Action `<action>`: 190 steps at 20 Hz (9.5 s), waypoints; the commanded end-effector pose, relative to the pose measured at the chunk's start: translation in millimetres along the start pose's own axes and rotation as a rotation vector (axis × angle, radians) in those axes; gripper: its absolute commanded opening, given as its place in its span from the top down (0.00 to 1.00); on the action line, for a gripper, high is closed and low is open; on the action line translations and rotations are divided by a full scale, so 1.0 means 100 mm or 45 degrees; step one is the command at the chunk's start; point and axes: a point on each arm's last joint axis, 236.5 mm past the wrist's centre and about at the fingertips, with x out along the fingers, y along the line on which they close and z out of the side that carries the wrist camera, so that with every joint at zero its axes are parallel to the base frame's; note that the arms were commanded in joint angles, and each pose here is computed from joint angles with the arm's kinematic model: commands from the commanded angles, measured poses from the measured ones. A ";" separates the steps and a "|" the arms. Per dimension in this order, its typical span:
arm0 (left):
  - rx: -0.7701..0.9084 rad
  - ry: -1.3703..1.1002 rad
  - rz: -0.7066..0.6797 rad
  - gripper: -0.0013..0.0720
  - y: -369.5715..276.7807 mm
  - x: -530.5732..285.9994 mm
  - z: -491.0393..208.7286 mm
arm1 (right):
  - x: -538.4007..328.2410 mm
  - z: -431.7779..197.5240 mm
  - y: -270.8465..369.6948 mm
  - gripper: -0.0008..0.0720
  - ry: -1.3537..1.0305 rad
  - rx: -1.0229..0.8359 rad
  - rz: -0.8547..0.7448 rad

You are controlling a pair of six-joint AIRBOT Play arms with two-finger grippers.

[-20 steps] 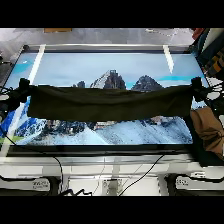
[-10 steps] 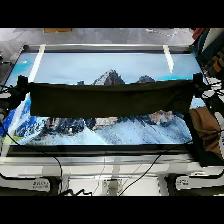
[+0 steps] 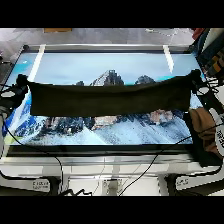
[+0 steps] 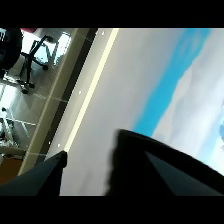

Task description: Fold the clothes and pants, and hang the long-sleeved shirts on hangers.

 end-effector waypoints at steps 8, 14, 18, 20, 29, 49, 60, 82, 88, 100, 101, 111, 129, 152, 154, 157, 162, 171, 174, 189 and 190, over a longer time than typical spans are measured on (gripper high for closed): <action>0.553 -0.115 -0.125 0.11 -0.62 -0.44 0.43 | -0.08 -0.25 0.31 0.25 0.273 -0.541 0.027; 0.429 0.303 0.009 0.20 0.17 -1.00 0.19 | -0.21 -0.52 0.20 0.25 0.451 -0.733 0.018; 0.213 0.386 0.229 0.20 1.16 -1.40 -0.31 | -0.25 -0.61 0.15 0.25 0.510 -0.764 0.010; 0.108 0.451 0.315 0.02 1.48 -1.45 -0.59 | -0.25 -0.61 0.15 0.24 0.513 -0.763 0.010; -0.135 0.558 0.398 0.01 1.85 -1.06 -1.13 | -0.24 -0.60 0.16 0.24 0.501 -0.763 0.012; 0.226 0.345 0.095 0.96 0.54 -0.18 -0.68 | -0.76 -1.49 0.41 0.70 0.881 -1.312 0.277; 0.734 0.060 -0.258 0.95 -1.02 -1.79 0.30 | -1.87 -3.74 2.28 0.94 0.795 -1.233 0.860; 0.823 0.472 -0.480 0.95 -1.34 -2.10 -0.77 | -3.32 -5.97 1.88 0.94 1.559 -1.404 0.912; 0.773 0.797 -0.874 0.95 -1.93 -2.02 -2.45 | -2.51 -4.41 2.13 0.94 1.389 -1.534 0.804; 1.036 1.313 -1.039 0.03 -1.59 -2.64 -4.37 | -1.98 -2.41 2.31 0.94 1.059 -1.463 0.612; 1.088 1.262 -1.021 0.03 -1.57 -2.51 -4.13 | -1.93 -2.37 2.27 0.94 1.044 -1.504 0.600; 0.885 1.296 -0.007 0.19 0.81 -1.64 -1.93 | -1.73 -2.48 1.99 0.94 1.051 -1.584 0.552; 0.758 1.418 -0.504 0.49 0.36 -1.57 -3.25 | -1.71 -2.59 1.94 0.94 1.073 -1.530 0.570; 1.465 1.220 -0.010 0.96 -1.03 -2.46 -1.08 | -2.09 -4.21 1.54 0.94 1.387 -1.633 0.680; 1.511 1.208 -0.055 0.96 -1.16 -2.51 -1.18 | -2.21 -4.54 1.59 0.94 1.376 -1.653 0.744; 1.542 1.195 -0.107 0.96 -1.27 -2.53 -1.31 | -2.38 -5.01 1.51 0.94 1.417 -1.641 0.773; 1.576 1.185 -0.163 0.95 -1.39 -2.56 -1.45 | -2.78 -5.81 1.44 0.94 1.466 -1.484 0.804; 1.477 1.167 -0.390 0.95 -1.77 -2.55 -1.77 | -3.22 -6.34 1.28 0.94 1.496 -1.501 0.832; 1.421 1.248 -0.353 0.95 -1.71 -2.48 -2.01 | -2.74 -5.95 1.09 0.94 1.460 -1.653 0.696; 0.900 1.339 -0.889 0.85 -2.78 -2.63 -4.62 | -0.99 -2.30 0.41 0.94 1.310 -1.635 0.002; 0.893 1.317 -0.904 0.52 -2.81 -2.64 -4.75 | -0.98 -2.18 0.37 0.94 1.307 -1.615 -0.021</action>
